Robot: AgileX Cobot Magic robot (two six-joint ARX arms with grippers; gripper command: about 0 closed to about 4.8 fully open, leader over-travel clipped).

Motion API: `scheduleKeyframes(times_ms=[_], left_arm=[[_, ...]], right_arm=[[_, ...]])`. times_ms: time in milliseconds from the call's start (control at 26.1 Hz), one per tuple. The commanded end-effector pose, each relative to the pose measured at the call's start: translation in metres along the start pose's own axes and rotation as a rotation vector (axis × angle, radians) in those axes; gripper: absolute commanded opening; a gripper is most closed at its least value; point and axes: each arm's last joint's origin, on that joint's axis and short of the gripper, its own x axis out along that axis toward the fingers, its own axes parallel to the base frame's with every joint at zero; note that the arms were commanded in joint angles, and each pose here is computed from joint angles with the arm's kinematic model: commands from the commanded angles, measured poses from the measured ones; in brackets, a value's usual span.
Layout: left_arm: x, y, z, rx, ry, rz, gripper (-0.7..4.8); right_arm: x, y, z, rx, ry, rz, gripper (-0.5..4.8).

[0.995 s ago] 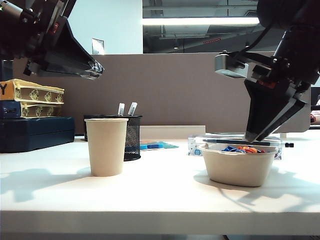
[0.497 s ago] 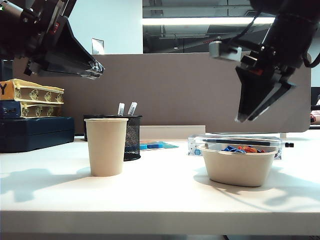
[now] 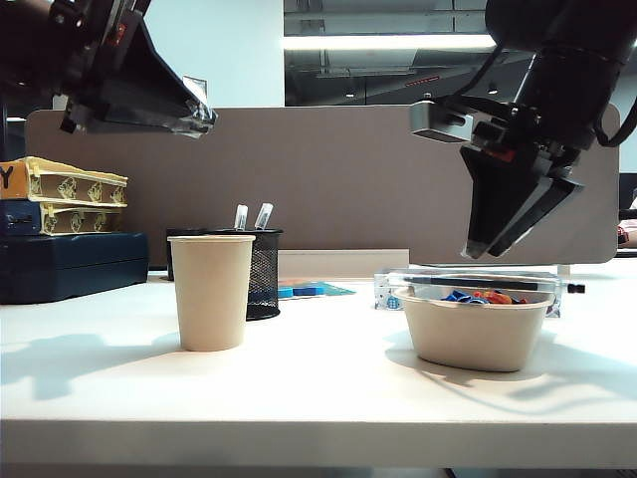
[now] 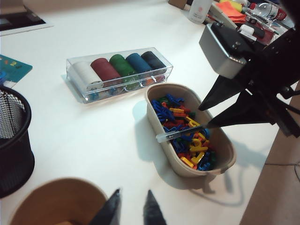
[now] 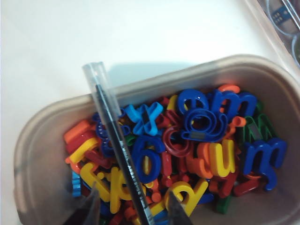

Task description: Pick up one pen and put it in the pen container.

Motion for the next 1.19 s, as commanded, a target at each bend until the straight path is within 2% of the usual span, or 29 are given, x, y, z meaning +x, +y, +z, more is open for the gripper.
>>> scheduleKeyframes(times_ms=[38, 1071, 1186], left_arm=[[-0.001, -0.001, 0.004, 0.014, -0.018, -0.013, 0.63], [0.000, -0.002, 0.005, -0.001, -0.017, -0.034, 0.63], [0.000, -0.002, 0.005, -0.001, -0.017, -0.034, 0.63]], right_arm=[[-0.001, 0.000, 0.002, -0.008, -0.017, 0.004, 1.85], [0.029, -0.005, -0.001, 0.012, 0.062, 0.038, 1.75], [0.029, -0.005, -0.001, 0.010, 0.057, 0.035, 1.37]])
